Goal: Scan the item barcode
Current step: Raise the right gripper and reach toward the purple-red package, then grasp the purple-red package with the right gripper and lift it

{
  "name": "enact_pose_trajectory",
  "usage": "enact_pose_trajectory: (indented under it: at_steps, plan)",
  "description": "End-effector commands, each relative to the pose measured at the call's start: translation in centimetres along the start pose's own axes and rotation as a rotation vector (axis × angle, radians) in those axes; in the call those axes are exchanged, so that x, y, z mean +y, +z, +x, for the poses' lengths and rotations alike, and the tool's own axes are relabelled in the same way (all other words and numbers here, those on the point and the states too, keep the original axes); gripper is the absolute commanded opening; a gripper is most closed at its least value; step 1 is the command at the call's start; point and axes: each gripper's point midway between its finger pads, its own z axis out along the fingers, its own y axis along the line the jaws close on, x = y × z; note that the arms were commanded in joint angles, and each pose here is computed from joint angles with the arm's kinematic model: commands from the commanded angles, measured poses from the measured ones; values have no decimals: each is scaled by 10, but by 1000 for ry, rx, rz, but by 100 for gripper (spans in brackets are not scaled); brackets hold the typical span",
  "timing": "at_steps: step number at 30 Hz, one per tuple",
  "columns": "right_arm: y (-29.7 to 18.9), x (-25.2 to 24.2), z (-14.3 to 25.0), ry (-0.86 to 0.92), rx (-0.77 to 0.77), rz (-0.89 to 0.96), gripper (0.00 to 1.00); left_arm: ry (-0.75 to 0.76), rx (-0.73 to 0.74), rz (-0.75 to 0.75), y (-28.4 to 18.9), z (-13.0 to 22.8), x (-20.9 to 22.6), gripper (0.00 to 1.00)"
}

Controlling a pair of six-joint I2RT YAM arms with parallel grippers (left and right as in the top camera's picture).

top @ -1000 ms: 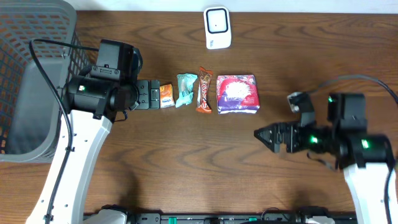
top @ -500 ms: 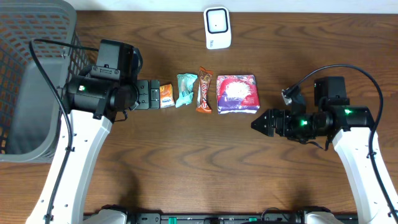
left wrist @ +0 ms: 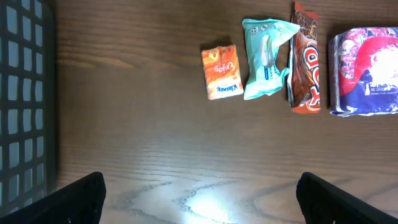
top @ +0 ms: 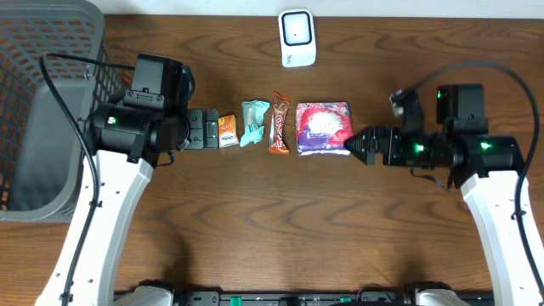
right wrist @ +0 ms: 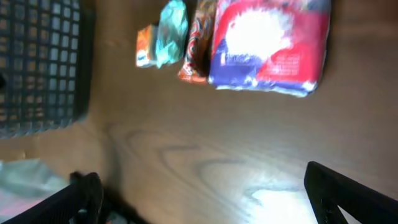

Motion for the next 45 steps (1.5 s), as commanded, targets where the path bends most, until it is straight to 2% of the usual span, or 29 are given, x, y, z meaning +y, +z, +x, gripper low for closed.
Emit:
enact_pose_trajectory:
  at_steps: [1, 7, 12, 19, 32, 36, 39, 41, 44, 45]
  plan:
    - [-19, -8, -33, -35, -109, 172, 99, -1, 0, -9, -1, 1, 1, 98]
    - [-8, -12, -62, -22, -171, 172, 99, -1, 0, -8, -1, 1, 1, 98]
    - [30, -35, -74, 4, -123, 183, 99, -1, 0, -9, -1, 1, 1, 98]
    - [78, -67, -65, 64, -4, 196, 99, -1, 0, -9, -1, 1, 1, 98]
    - [133, -106, -42, 119, 137, 238, 99, -1, 0, -9, -1, 1, 1, 98]
    - [147, -113, -34, 140, 173, 228, 84, -1, 0, -8, -1, 1, 1, 98]
    - [158, -112, -30, 140, 195, 185, 85, -1, 0, -9, -1, 1, 1, 98]
    - [172, -103, -20, 44, 246, 70, 85, -1, 0, -9, -1, 1, 1, 98]
    - [184, -104, -7, 24, 298, 24, 73, -1, 0, -9, -1, 1, 1, 98]
    - [188, -107, -2, 39, 319, 26, 64, -1, 0, -8, -1, 1, 1, 98]
